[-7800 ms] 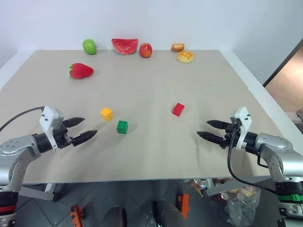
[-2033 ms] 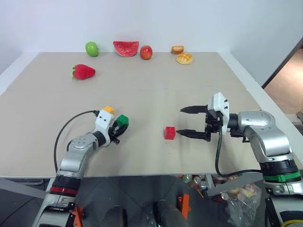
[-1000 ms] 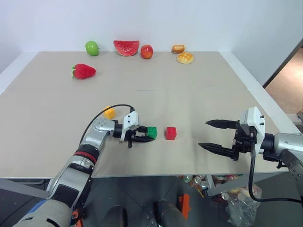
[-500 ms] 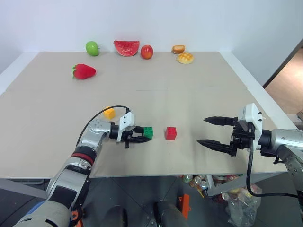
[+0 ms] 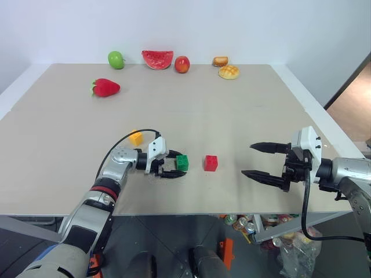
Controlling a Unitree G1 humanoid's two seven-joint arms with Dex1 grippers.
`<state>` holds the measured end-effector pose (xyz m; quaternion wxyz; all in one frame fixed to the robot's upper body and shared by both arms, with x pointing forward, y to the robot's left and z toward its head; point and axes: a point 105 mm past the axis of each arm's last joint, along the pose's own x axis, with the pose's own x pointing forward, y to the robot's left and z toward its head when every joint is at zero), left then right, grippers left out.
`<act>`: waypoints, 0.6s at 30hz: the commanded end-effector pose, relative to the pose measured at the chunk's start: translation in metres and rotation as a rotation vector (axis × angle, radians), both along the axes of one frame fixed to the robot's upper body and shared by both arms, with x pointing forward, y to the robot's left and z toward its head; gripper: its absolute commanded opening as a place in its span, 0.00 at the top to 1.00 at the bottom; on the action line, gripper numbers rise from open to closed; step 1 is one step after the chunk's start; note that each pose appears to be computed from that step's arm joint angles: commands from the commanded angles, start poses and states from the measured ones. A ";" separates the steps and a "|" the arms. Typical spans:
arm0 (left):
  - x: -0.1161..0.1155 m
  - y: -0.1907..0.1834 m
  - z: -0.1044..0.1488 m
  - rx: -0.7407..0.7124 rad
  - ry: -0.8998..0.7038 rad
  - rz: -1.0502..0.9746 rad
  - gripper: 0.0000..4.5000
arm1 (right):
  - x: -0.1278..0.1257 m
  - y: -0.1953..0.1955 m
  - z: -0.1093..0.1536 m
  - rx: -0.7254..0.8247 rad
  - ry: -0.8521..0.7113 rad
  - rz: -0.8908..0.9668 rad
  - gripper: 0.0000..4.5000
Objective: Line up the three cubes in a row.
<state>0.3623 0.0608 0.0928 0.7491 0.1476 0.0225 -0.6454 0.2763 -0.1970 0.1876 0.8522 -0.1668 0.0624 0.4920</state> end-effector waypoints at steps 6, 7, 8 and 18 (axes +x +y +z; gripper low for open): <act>-0.007 0.038 0.009 0.061 -0.047 0.026 0.11 | 0.007 0.002 0.015 -0.022 -0.051 0.040 0.00; -0.008 0.046 0.012 0.066 -0.050 0.047 0.11 | 0.008 0.002 0.016 -0.023 -0.053 0.042 0.00; -0.010 0.055 0.015 0.069 -0.053 0.073 0.11 | 0.009 0.002 0.017 -0.025 -0.055 0.044 0.00; -0.028 0.119 0.012 -0.007 -0.004 0.605 0.11 | 0.021 0.038 0.024 0.045 -0.109 0.111 0.00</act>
